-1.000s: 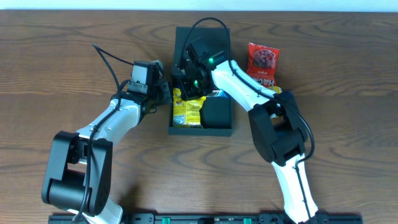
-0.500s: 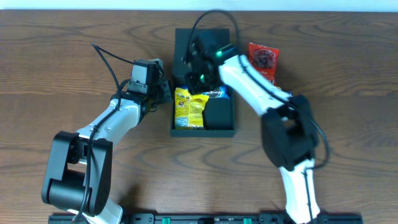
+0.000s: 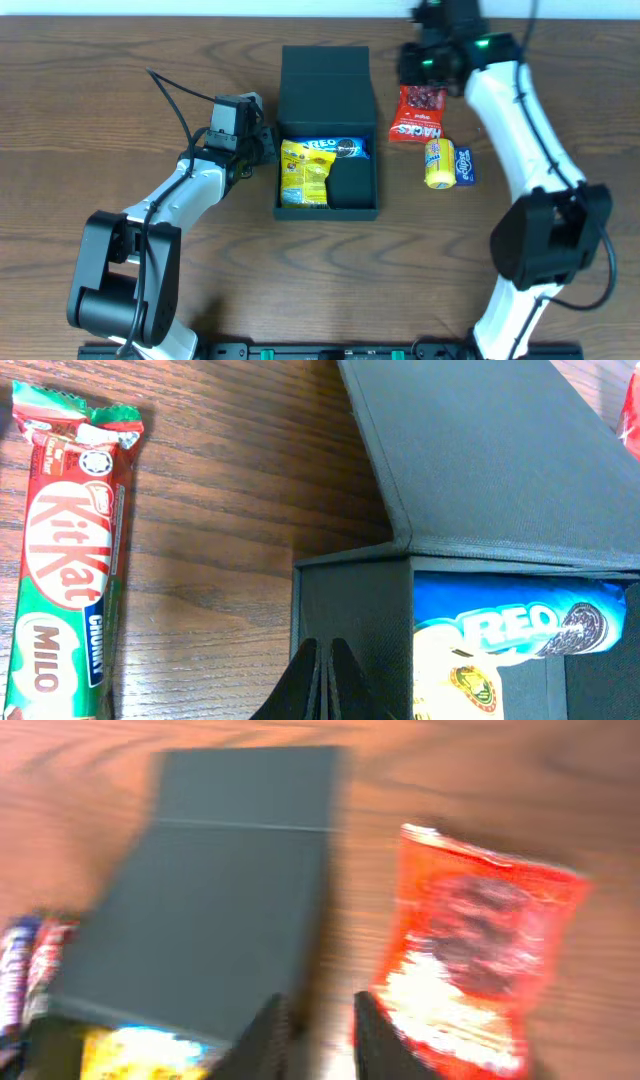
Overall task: Pack container
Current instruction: 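Move the right gripper to the red Hacks bag and grasp it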
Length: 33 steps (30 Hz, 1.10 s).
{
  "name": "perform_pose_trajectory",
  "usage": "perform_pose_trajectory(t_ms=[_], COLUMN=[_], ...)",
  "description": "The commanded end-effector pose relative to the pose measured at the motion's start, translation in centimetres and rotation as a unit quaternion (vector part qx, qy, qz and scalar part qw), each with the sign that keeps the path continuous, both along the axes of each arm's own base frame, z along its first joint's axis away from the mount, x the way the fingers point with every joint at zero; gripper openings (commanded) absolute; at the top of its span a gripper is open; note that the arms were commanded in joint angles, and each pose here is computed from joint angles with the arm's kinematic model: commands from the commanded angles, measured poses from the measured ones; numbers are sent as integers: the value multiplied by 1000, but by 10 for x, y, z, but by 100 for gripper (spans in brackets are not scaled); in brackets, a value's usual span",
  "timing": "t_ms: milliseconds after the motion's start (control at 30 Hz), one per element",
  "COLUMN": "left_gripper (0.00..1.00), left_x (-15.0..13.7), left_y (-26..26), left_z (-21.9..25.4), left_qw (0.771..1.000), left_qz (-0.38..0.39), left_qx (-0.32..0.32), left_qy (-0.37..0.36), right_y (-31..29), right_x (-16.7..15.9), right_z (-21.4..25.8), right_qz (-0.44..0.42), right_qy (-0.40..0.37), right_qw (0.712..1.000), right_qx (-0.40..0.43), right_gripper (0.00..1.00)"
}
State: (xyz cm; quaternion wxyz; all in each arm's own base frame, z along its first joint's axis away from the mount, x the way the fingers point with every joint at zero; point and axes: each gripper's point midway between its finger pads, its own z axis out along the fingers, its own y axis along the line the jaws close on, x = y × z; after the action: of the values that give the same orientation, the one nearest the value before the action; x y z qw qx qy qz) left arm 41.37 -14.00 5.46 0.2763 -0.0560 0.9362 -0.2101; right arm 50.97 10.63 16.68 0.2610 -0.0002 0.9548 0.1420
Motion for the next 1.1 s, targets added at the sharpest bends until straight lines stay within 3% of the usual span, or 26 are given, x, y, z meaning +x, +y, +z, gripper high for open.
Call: perform_pose_trajectory(t_ms=[0, 100, 167, 500, 733, 933, 1067], left_gripper=[6, 6, 5, 6, 6, 6, 6], left_x=[5, 5, 5, 5, 5, 5, 5], left_y=[0, 0, 0, 0, 0, 0, 0], left_z=[1, 1, 1, 1, 1, 1, 1], left_qw=[1000, 1000, 1000, 1000, 1000, 1000, 1000], left_qz=[3, 3, 3, 3, 3, 3, 3], left_qx=[-2, -2, -2, -2, -2, -2, -2], left_qy=[-2, -2, -2, -2, -2, -2, -2], right_y=[-36, -54, -61, -90, -69, -58, -58], right_x=[4, 6, 7, 13, 18, 19, 19], right_z=[-35, -66, -81, -135, -156, -158, -159], right_qz=[-50, -68, -75, -114, -82, -60, -60], right_qy=[44, 76, 89, 128, 139, 137, 139], right_qw=[998, 995, 993, 985, 983, 983, 983], right_qx=[-6, -8, -9, 3, 85, 106, 106], right_gripper=[54, 78, 85, 89, 86, 70, 33])
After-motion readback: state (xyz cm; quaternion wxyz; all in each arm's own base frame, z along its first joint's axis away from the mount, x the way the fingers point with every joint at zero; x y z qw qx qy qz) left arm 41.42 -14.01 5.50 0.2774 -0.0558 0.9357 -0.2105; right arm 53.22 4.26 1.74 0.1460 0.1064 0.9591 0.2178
